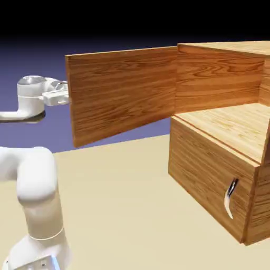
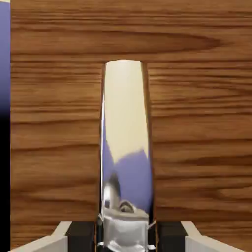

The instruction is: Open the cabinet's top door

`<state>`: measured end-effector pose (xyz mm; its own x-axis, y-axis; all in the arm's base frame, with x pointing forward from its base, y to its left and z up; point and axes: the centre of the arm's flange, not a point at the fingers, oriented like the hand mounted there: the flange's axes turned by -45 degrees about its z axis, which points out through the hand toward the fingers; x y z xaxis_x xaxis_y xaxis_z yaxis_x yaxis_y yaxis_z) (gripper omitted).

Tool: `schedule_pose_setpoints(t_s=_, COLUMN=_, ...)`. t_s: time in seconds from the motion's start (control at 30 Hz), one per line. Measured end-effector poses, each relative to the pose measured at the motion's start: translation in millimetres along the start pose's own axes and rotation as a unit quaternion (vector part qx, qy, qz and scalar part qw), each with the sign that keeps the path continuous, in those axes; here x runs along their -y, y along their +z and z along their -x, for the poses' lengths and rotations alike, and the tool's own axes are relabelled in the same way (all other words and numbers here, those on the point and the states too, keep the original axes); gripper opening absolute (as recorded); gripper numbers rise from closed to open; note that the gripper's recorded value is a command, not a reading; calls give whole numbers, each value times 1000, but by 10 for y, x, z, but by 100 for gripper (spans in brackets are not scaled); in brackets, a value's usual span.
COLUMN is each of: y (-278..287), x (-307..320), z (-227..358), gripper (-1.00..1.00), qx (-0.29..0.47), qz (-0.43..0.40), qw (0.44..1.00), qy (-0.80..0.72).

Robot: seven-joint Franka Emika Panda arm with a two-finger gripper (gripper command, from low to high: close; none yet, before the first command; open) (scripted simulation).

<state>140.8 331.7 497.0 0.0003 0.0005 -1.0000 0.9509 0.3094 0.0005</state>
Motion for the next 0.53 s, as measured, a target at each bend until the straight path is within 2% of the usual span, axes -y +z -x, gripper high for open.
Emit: schedule_pose_setpoints(t_s=0.53, y=-1149, x=-517, z=0, gripper=-100, qx=0, qz=-126, qw=992, qy=0)
